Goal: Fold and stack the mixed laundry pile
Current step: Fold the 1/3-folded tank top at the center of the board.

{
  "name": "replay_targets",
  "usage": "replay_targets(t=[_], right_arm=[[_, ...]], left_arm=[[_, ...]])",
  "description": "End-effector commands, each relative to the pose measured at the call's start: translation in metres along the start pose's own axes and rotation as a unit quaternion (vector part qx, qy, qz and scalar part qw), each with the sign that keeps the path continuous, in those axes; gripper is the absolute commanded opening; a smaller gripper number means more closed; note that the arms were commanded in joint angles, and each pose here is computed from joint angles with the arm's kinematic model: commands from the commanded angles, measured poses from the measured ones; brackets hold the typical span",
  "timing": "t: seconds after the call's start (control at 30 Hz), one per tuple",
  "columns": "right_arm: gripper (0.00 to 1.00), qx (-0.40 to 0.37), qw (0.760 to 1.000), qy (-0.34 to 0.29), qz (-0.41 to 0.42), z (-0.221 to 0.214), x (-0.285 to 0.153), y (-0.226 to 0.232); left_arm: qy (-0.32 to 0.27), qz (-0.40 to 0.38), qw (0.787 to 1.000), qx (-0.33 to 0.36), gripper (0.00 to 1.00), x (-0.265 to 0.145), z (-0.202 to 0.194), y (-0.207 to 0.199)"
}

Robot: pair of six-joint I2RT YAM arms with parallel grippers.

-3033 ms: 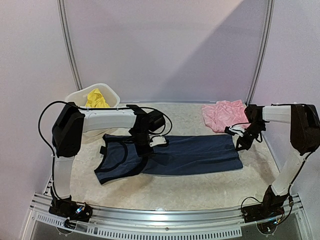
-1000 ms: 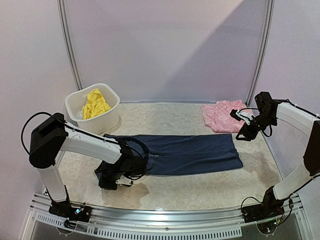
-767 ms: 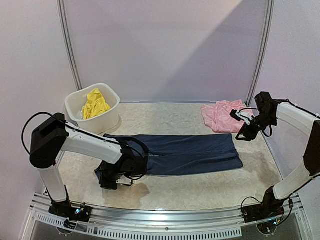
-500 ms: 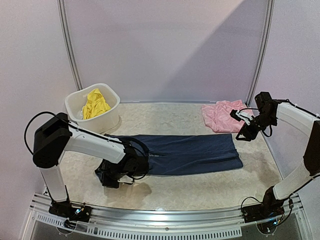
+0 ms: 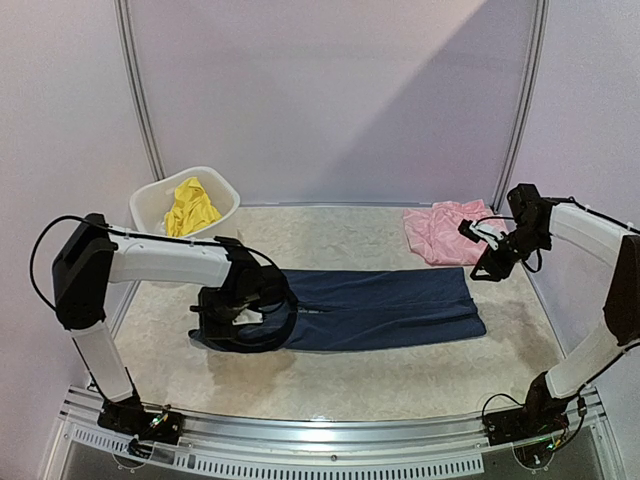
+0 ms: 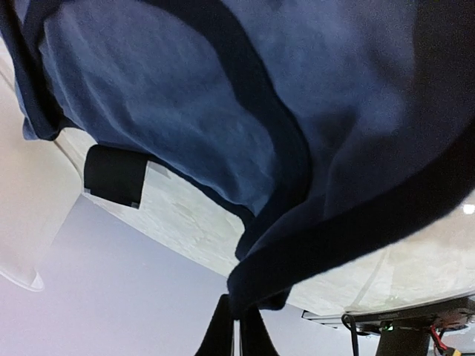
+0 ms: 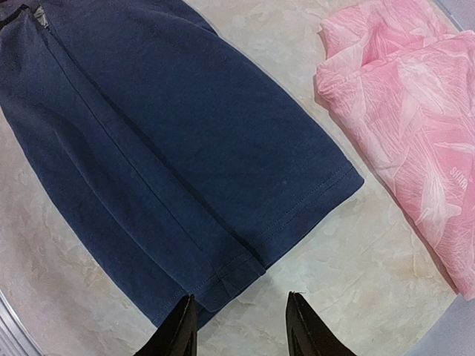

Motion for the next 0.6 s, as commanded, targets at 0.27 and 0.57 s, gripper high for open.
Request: replay_targets(t=[0.27,0.57], right_arm=[[0.41,-0.005,1.0,0.028,0.012,-0.013,0.017,-0.002],[0.39,-0.048,0.992,0.035,0.113,-0.027,0.038,0.026]], left_arm=[[0.007,-0.059,0.997,-0.055,0.0,0.004,0.015,0.031],[0.004,-0.144,0.98,-0.138,0.0,0.009,0.014,0.049]])
Point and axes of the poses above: each gripper's point midway between its finger pads, its own x axis out along the fingers, its own y axis along the line the jaws close on, z = x × y, the point moved 4 cm from there along -x, back along the fingers, and after that the axes turned 5 degrees about -x, right-handed, at the moved point
